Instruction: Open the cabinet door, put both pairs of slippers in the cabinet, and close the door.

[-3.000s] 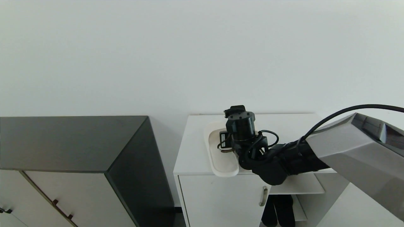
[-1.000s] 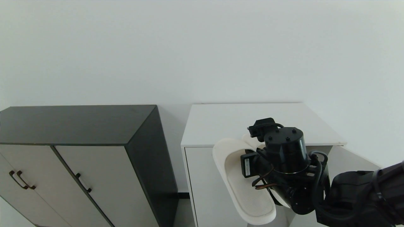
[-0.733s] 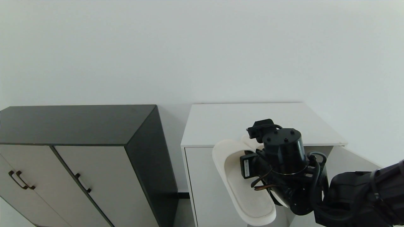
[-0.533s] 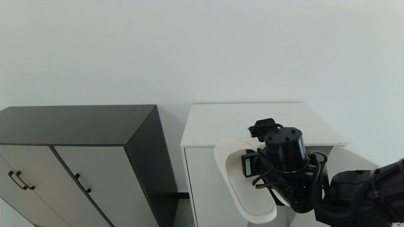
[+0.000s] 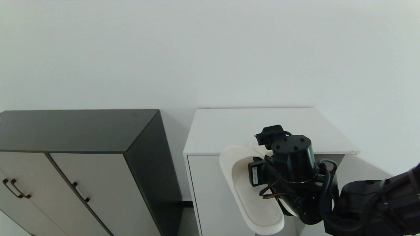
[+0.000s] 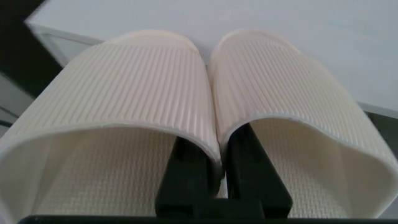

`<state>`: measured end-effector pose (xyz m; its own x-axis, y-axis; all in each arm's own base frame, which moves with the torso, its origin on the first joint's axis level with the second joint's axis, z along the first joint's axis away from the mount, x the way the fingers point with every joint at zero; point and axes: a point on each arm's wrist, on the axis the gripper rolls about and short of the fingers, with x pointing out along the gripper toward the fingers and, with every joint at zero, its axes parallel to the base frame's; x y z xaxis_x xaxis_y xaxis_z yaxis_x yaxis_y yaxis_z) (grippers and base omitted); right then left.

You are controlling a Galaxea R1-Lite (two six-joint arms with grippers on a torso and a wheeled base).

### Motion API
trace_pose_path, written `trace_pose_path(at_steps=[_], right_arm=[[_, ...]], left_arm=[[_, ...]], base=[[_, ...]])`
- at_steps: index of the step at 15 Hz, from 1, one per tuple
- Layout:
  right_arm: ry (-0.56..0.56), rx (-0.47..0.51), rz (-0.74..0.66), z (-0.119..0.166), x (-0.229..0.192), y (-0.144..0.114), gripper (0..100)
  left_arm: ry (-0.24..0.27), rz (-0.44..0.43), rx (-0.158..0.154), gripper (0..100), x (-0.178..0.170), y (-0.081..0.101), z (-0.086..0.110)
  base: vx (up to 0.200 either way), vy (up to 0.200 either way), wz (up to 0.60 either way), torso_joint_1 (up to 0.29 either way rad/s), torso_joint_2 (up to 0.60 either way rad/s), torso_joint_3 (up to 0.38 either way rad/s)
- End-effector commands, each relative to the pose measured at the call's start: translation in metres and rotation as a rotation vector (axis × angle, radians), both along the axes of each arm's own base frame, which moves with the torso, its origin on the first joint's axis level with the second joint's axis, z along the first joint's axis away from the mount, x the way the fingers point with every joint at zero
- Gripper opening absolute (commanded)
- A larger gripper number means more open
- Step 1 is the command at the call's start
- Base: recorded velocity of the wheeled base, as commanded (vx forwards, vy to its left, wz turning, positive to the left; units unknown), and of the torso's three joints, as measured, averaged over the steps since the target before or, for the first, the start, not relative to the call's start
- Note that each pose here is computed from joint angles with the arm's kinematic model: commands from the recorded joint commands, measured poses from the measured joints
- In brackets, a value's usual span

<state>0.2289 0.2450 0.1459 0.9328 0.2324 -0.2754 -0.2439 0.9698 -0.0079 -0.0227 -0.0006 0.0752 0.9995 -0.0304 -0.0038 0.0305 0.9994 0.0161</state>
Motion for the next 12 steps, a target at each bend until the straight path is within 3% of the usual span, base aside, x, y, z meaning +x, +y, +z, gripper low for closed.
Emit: trace_pose_path(at_steps=[1, 7, 11, 12], right_arm=[[0.003, -0.005, -0.001, -0.002, 0.0, 0.0, 0], [-0.005, -0.001, 0.003, 0.0, -0.004, -0.003, 0], [-0.037, 0.033, 0.083, 0.03, -0.032, -0.018, 0], [-0.036, 0.029, 0.096, 0.038, -0.039, -0.022, 0]], left_arm=[[-0.001, 0.001, 0.001, 0, 0.0, 0.0, 0.0], [0.001, 0.0, -0.001, 0, 0.0, 0.0, 0.0], [-0.001, 0.0, -0.007, 0, 0.0, 0.0, 0.0], [-0.001, 0.0, -0.007, 0, 0.0, 0.0, 0.0]], base=[[0.0, -0.2, 0.0, 0.007, 0.0, -0.002], [0.0, -0.2, 0.0, 0.006, 0.0, 0.0], [0.0, -0.2, 0.0, 0.007, 0.0, 0.001], [0.0, 0.0, 0.0, 0.0, 0.0, 0.0]])
